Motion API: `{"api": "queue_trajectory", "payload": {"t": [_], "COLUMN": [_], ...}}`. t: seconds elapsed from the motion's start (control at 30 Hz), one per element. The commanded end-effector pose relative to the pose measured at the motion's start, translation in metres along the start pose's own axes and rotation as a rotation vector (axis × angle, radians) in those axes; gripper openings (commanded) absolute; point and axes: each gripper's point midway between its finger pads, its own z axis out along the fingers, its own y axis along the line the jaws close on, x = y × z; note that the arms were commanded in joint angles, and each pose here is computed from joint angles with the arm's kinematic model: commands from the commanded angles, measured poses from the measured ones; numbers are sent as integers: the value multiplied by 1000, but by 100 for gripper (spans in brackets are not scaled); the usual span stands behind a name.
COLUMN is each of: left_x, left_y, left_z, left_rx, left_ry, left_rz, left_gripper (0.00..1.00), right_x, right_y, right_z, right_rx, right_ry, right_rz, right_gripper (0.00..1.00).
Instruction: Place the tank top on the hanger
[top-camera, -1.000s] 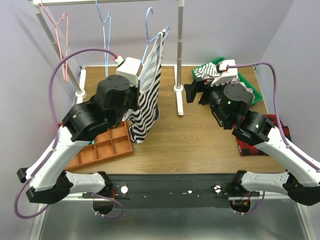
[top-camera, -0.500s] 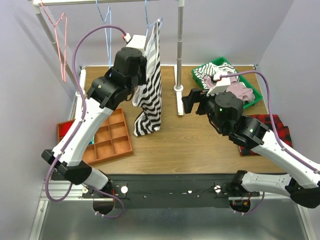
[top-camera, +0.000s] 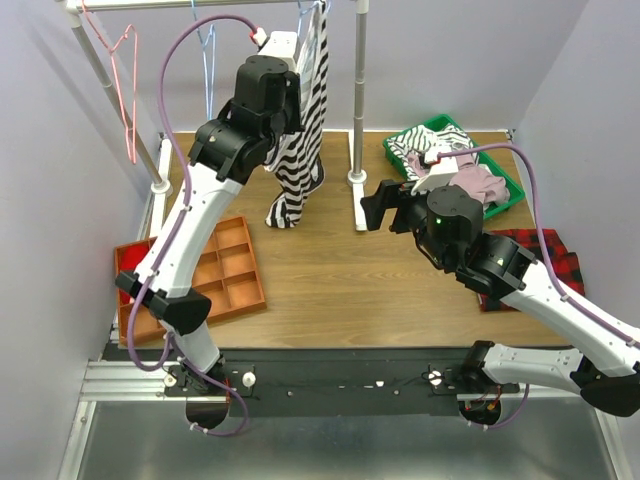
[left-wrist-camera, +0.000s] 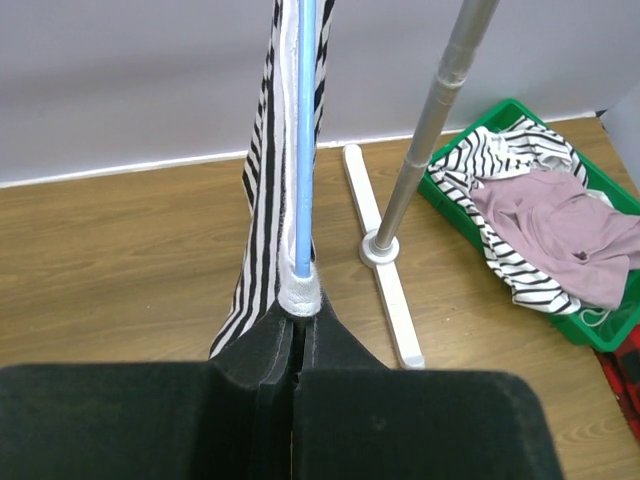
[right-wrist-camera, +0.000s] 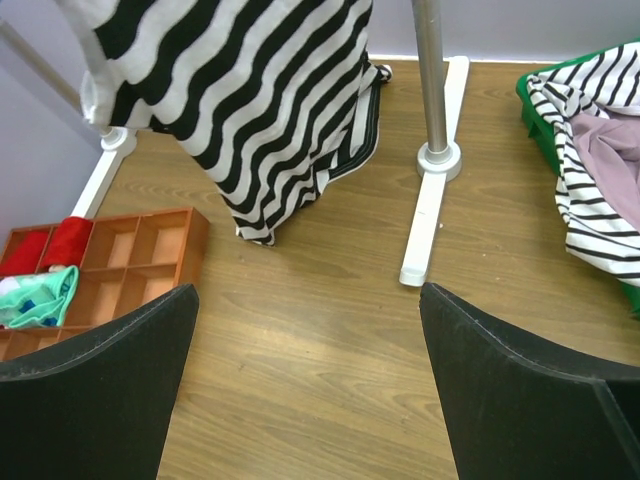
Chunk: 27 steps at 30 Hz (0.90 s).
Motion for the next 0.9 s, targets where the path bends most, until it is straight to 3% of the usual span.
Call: {"api": "queue_trajectory", "payload": {"t": [0.0,0.73,0.8,0.87], "left_x": [-12,33,30,30], "left_y": [-3,0,1,1], "left_z": [12,37,34,31], "left_rx": [41,74,75,79], "left_ry": [-27,72,63,61], "left_rz": [-18,-26,-30,-30], "left_gripper": [0,0,4,20], "right_x": [7,22,24,26], "right_y": [3,1,1,1], "right_z": [-2,-6,-6,-6], "right_rx": [-17,-34,-31,-34], "right_ry": [21,42,45,49], "right_rz": [13,43,43,43], "right_gripper": [99,99,99,99]}}
